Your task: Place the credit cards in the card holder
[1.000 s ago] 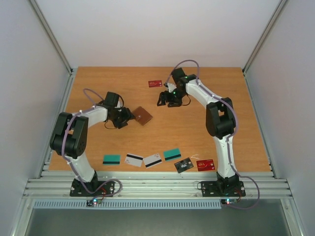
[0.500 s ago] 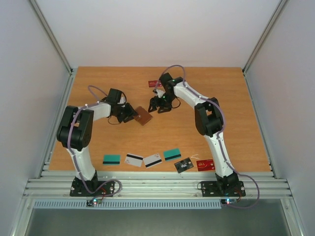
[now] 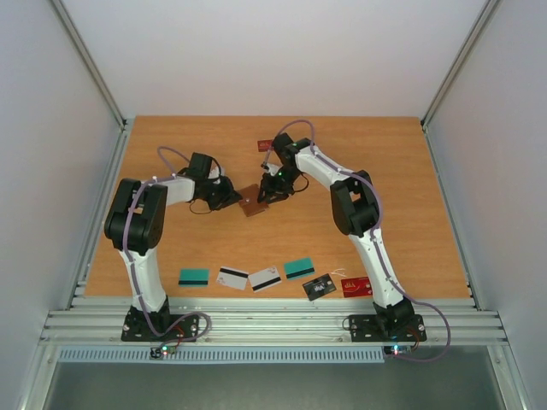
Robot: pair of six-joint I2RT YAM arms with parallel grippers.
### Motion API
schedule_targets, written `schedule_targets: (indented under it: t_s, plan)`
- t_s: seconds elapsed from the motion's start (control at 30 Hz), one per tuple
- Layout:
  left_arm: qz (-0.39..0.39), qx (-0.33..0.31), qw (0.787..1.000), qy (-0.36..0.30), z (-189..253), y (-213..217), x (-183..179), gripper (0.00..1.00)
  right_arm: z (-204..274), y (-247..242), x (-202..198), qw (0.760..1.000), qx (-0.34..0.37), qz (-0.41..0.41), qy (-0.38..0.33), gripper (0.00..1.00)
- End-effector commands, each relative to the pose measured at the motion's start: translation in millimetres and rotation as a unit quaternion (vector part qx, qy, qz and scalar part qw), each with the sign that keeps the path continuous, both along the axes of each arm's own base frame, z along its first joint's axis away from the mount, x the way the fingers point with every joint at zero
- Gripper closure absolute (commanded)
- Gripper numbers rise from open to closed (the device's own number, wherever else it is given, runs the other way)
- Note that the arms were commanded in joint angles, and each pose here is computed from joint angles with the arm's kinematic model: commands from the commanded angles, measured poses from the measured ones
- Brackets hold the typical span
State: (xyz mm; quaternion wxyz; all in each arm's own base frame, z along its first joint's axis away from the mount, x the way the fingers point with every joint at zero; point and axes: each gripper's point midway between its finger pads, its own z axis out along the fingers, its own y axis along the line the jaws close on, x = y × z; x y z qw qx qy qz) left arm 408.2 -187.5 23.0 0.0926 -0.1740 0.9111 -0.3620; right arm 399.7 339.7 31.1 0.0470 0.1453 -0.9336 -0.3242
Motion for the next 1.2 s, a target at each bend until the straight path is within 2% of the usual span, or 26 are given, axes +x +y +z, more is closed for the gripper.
schedule_targets:
  t_s: [0.0,0.17,0.3,0.5,0.7,0.87,1.0,1.17]
  plan:
    - [-0.022,-0.022,1.0,0.001,-12,-12,-2,0.95,-2,11,-9,1.0,0.01,0.004,0.023,0.7]
    - [-0.027,-0.037,0.999,-0.005,-8,-16,-4,0.95,7,13,-10,0.999,0.019,-0.002,0.027,0.85]
    - [-0.026,-0.037,0.999,-0.015,1,-14,-6,0.88,19,13,-12,0.999,0.025,-0.004,0.027,0.98]
    - [-0.03,-0.028,0.998,-0.039,25,-11,-9,0.71,35,6,-18,1.0,0.017,-0.014,0.016,0.99]
    - [-0.042,-0.049,0.995,-0.07,51,-14,-17,0.42,54,1,-24,0.999,0.023,-0.041,0.012,0.99]
    - [-0.048,-0.066,0.993,-0.087,69,-15,-28,0.27,76,-1,-28,0.997,0.036,-0.067,0.01,0.99]
    - [-0.056,-0.086,0.989,-0.108,88,-17,-38,0.21,100,-2,-30,0.996,0.051,-0.076,-0.002,0.99]
    - [-0.078,-0.135,0.974,-0.162,126,-27,-42,0.23,133,-5,-32,0.992,0.075,-0.104,-0.005,0.99]
